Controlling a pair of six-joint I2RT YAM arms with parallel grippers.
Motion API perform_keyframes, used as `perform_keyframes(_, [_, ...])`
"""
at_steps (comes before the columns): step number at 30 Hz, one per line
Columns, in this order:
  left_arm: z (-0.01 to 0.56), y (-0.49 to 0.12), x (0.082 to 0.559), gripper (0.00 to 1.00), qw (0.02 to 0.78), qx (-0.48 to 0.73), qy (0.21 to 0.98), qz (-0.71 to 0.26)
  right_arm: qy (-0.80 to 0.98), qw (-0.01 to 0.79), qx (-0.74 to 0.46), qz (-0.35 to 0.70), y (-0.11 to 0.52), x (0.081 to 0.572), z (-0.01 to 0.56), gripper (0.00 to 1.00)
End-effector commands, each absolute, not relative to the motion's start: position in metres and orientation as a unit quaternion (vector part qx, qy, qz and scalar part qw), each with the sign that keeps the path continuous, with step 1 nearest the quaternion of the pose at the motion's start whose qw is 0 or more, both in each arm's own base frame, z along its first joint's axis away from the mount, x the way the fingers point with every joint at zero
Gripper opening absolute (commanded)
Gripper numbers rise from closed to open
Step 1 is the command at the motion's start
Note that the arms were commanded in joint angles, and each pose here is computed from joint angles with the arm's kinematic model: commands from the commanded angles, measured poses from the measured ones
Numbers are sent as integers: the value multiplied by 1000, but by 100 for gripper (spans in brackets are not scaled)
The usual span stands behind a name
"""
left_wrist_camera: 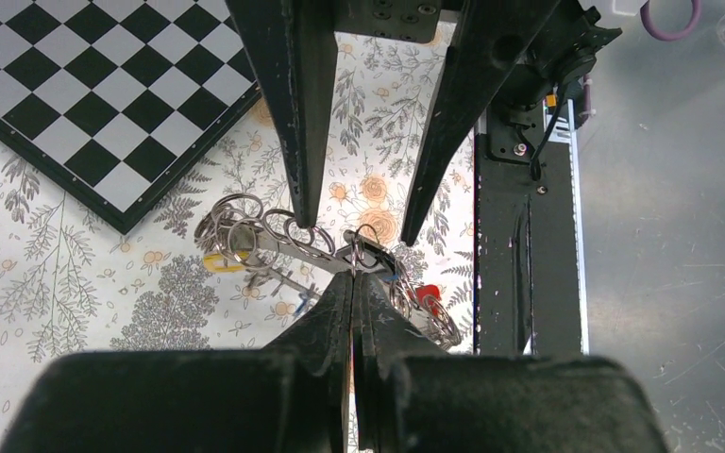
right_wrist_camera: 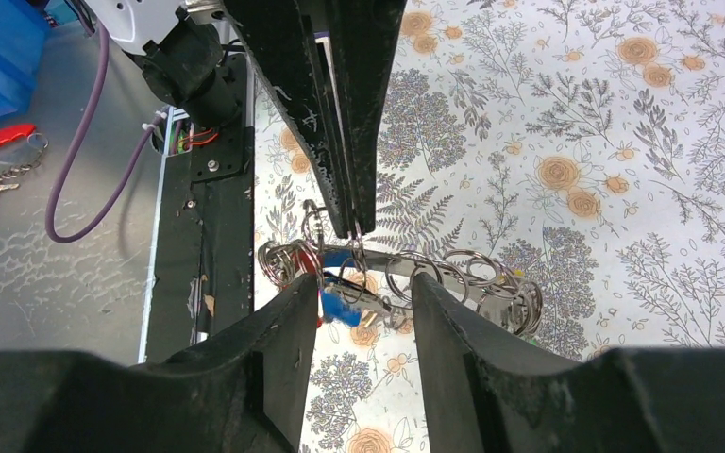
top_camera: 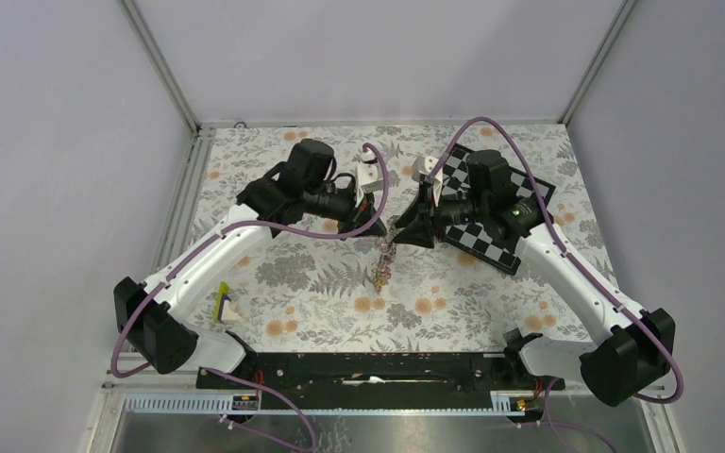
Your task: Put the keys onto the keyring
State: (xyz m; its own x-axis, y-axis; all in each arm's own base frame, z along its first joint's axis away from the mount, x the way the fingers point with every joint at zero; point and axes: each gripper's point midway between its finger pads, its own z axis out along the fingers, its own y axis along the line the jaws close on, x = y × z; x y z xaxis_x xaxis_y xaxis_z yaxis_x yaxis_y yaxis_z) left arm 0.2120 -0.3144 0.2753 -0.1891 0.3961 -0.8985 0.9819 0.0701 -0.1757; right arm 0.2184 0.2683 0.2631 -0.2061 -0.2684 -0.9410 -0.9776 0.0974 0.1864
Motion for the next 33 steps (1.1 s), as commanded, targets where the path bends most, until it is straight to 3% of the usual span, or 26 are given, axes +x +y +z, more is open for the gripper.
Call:
perform_keyframes(1, [305,-321,208,0,383,544,595,-451,605,406,-506,461,274,221,281,48])
perform_keyframes(14, [301,-321,207,0,372,541,596,-463,603,401,-510,465,283,223,282,42])
perform_keyframes(19, [300,-321,208,0,370,538,596,-467,602,397,-512,466,285,222,279,29])
perform_keyframes(24, [299,-320,211,0,372,533,599,-468,596,399,-519,465,285,220,282,0])
perform_keyframes(30, [295,-319,222,2,390,522,603,-461,630,411,-546,370,278,228,286,0])
perform_keyframes(33, [296,-322,225,13,404,529,587,-461,652,394,-555,335,279,228,285,0])
